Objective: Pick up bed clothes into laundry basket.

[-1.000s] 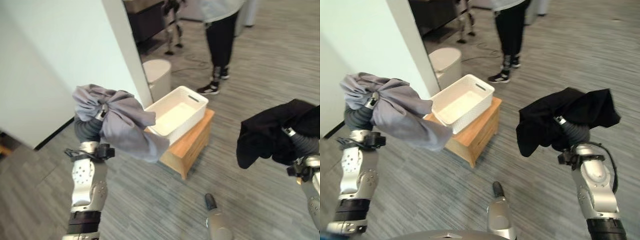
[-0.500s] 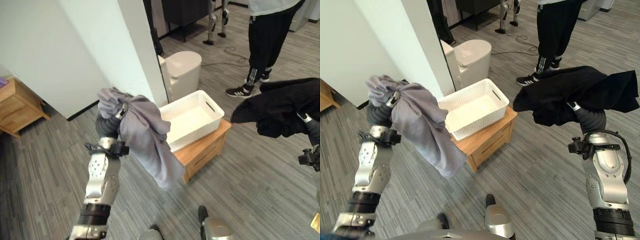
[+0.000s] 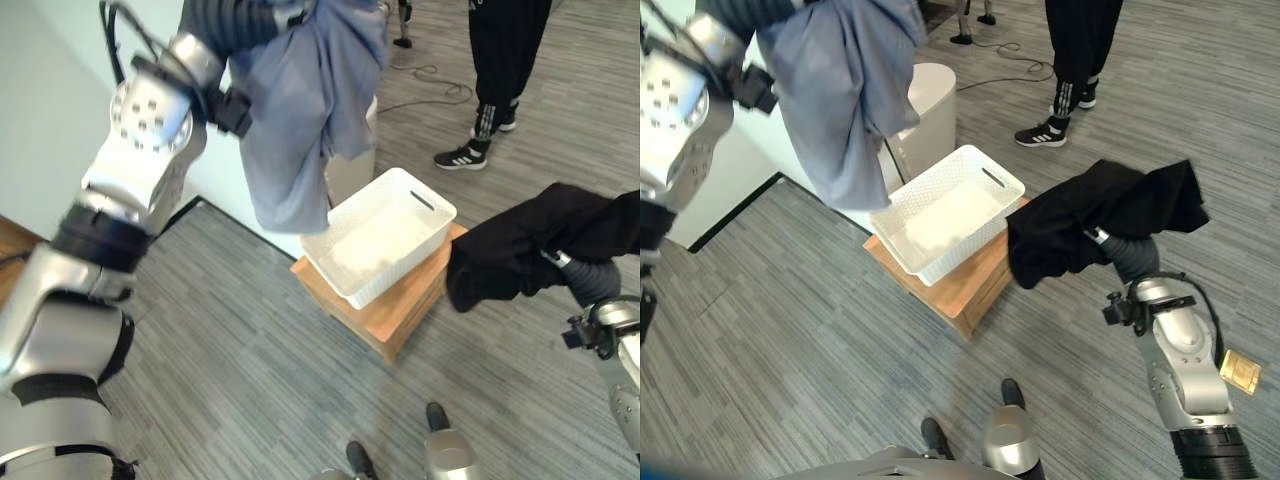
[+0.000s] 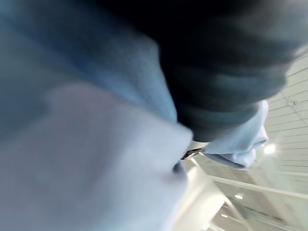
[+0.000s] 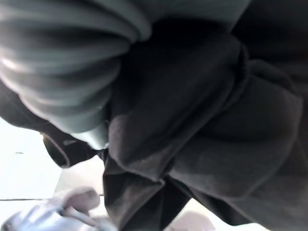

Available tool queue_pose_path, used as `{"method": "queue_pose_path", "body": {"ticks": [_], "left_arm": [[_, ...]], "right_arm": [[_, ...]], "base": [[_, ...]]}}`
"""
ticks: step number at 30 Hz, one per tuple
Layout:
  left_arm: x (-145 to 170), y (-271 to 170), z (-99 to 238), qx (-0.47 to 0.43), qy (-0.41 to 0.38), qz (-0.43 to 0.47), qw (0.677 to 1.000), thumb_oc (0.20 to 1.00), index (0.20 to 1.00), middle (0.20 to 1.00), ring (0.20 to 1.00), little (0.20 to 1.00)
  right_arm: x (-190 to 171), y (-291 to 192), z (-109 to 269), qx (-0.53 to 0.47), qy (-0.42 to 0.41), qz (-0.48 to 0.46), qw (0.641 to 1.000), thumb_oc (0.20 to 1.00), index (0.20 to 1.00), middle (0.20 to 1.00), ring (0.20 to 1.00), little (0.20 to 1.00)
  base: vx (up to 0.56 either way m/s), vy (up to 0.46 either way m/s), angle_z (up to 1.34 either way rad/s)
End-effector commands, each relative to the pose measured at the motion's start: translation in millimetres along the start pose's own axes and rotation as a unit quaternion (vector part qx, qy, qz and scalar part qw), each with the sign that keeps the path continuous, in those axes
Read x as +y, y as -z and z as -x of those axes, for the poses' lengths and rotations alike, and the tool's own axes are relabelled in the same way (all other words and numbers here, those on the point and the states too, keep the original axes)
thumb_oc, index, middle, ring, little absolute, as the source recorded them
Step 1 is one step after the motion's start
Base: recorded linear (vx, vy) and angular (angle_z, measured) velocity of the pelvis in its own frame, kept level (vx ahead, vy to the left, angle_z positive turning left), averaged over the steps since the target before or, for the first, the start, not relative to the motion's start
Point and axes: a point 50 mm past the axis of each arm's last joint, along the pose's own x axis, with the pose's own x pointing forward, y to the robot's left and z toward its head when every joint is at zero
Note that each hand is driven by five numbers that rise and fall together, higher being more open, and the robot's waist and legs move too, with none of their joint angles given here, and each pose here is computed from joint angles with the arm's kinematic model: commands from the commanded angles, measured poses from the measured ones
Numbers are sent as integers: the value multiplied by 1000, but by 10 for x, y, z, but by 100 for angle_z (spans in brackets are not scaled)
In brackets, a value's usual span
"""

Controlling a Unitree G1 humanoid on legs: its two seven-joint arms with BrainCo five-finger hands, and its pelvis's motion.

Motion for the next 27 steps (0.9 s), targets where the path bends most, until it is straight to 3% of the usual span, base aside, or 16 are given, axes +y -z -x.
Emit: {"method": "queue_pose_path", "body": {"ticks": [1, 9, 15, 27], "left_arm": [[305, -140, -72, -33, -68, 29, 997, 200, 200, 200, 200, 200], [700, -44, -92, 31, -156, -29, 987, 200, 200, 200, 200, 200], [945, -45, -3, 58, -197, -62, 977, 200, 200, 200, 200, 200], [692, -75, -155, 41, -147, -87, 984, 200, 200, 200, 200, 200]], "right_arm": [[-31, -260, -9, -73, 5, 8, 997, 200, 200, 200, 200, 200], [-166, -5, 248, -12, 77, 11, 997, 200, 200, 200, 200, 200], [-127, 127, 351, 26, 76, 9, 997, 200, 200, 200, 200, 200], [-77, 235, 407, 52, 66, 4, 997, 200, 200, 200, 200, 200]], "base": [[81, 45, -10], [43, 30, -18], [9, 23, -31], [5, 10, -7]]}}
